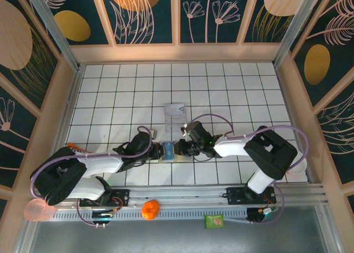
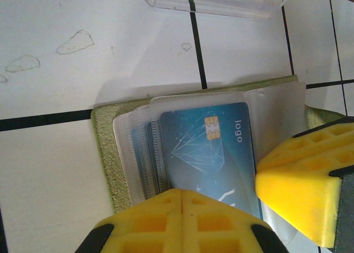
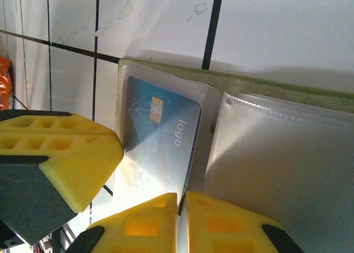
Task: Take the credit cards out of the card holder
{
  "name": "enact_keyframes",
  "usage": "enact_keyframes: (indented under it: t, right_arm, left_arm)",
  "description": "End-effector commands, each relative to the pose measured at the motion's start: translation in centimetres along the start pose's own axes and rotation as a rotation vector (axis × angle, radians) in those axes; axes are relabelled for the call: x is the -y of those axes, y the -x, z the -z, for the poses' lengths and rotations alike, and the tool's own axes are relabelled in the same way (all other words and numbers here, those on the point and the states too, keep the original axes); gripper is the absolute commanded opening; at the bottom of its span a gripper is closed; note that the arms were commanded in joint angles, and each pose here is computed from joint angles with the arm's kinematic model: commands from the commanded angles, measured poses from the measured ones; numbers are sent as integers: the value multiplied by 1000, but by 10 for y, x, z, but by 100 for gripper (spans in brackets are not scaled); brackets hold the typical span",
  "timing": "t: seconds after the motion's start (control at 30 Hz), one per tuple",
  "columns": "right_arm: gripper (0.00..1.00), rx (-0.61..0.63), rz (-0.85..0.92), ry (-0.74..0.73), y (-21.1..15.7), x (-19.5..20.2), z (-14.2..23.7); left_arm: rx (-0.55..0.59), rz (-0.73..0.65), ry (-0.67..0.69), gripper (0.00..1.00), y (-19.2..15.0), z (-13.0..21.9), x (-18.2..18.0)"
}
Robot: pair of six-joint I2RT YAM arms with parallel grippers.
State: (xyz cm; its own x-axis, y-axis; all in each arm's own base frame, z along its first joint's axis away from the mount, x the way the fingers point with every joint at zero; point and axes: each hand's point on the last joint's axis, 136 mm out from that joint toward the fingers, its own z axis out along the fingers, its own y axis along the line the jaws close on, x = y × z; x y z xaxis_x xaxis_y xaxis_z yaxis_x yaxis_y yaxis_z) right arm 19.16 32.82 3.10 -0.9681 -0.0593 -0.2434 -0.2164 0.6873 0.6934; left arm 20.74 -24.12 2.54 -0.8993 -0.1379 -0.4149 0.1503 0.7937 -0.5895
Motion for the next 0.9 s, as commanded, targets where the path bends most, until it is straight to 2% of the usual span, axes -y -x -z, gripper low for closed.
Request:
enact_keyframes:
  t: [0.0,0.07,0.2,0.57,0.8,0.87]
  right_arm:
    - [14,-20,-22,-5,-4,8,-5]
    - [12,-20,-20,-1,-4,7,-5]
    - [0,-11,-28,-11,-4,9,-3]
    - [0,45,-76,-131,-5,36,16]
    - [0,75,-53,-147,-1,34,24]
    - [12,71,-14,-105,1,23,25]
  left_arm:
    - [-38,10,27,0,-12,-2,-10]
    - [-39,7,27,0,-13,-2,-10]
    - [-36,8,29,0,-12,-2,-10]
    - [-18,15,49,0,-11,1,-16]
    - [-11,16,51,0,-9,1,-15]
    - [-7,13,46,0,-8,2,-14]
